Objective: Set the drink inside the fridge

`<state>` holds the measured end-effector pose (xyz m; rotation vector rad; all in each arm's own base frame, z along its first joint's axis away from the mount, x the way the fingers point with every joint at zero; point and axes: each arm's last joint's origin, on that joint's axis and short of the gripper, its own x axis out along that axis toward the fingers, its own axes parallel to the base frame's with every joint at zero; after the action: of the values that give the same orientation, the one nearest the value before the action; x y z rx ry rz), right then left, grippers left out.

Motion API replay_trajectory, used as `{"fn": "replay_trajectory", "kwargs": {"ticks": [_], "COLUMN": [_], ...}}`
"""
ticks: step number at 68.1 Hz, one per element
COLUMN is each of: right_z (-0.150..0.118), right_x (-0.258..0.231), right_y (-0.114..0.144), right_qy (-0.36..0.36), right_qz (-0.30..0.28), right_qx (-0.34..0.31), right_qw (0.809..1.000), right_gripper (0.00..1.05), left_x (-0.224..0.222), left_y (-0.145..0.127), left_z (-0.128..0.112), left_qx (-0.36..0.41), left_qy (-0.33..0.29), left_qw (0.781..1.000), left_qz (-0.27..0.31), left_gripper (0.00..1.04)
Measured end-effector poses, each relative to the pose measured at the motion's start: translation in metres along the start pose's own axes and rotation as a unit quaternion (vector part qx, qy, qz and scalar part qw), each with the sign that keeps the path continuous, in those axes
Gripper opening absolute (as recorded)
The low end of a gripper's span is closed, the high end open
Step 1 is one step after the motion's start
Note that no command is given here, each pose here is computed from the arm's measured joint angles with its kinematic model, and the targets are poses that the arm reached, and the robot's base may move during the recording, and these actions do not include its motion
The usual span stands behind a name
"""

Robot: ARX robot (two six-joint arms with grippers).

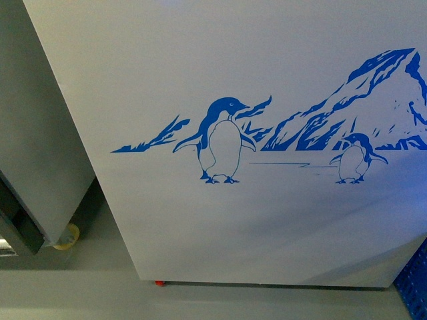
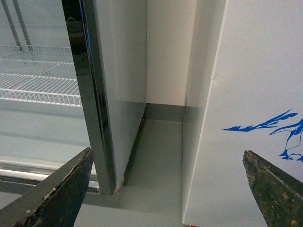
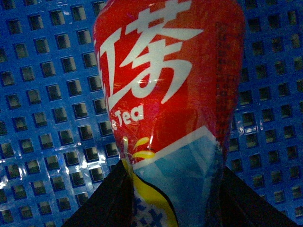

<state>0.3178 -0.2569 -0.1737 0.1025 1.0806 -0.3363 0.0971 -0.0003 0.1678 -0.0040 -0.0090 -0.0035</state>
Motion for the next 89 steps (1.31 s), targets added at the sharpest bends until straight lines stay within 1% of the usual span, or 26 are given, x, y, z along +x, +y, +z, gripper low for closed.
{"fn": "replay_trajectory", "kwargs": {"ticks": [9, 16, 26, 33, 39, 43, 49, 57, 63, 70, 79, 89], "right_z": [-0.002, 0.008, 0.038, 0.05, 0.05, 0.047, 0.044, 0.05, 0.056, 0.053, 0.043, 0.035], "right_x": [-0.012, -0.042, -0.112, -0.166, -0.211, -0.247, -0.289, -0.351, -0.404, -0.456, -0.498, -0.525], "right_y": [0.001, 0.0, -0.007, -0.012, -0.012, -0.009, -0.002, 0.008, 0.016, 0.028, 0.047, 0.068], "right_qy": [-0.008, -0.046, -0.147, -0.207, -0.24, -0.258, -0.282, -0.336, -0.392, -0.443, -0.483, -0.503], "right_qz": [0.007, 0.002, -0.009, -0.01, 0.003, 0.018, 0.039, 0.068, 0.075, 0.081, 0.094, 0.111], "right_qx": [0.002, -0.005, -0.028, -0.041, -0.046, -0.044, -0.04, -0.038, -0.04, -0.037, -0.023, -0.007], "right_qw": [1.0, 0.999, 0.989, 0.977, 0.97, 0.965, 0.958, 0.939, 0.916, 0.892, 0.87, 0.857], "right_gripper": [0.37, 0.37, 0.37, 0.37, 0.37, 0.37, 0.37, 0.37, 0.37, 0.37, 0.37, 0.37], "left_x": [0.0, 0.0, 0.0, 0.0, 0.0, 0.0, 0.0, 0.0, 0.0, 0.0, 0.0, 0.0], "left_y": [0.0, 0.0, 0.0, 0.0, 0.0, 0.0, 0.0, 0.0, 0.0, 0.0, 0.0, 0.0], "left_z": [0.0, 0.0, 0.0, 0.0, 0.0, 0.0, 0.0, 0.0, 0.0, 0.0, 0.0, 0.0], "left_qx": [0.0, 0.0, 0.0, 0.0, 0.0, 0.0, 0.0, 0.0, 0.0, 0.0, 0.0, 0.0], "left_qy": [0.0, 0.0, 0.0, 0.0, 0.0, 0.0, 0.0, 0.0, 0.0, 0.0, 0.0, 0.0], "left_qw": [1.0, 1.0, 1.0, 1.0, 1.0, 1.0, 1.0, 1.0, 1.0, 1.0, 1.0, 1.0], "left_qz": [0.0, 0.0, 0.0, 0.0, 0.0, 0.0, 0.0, 0.0, 0.0, 0.0, 0.0, 0.0], "left_gripper": [0.97, 0.97, 0.97, 0.97, 0.97, 0.97, 0.97, 0.97, 0.97, 0.97, 0.97, 0.97]}}
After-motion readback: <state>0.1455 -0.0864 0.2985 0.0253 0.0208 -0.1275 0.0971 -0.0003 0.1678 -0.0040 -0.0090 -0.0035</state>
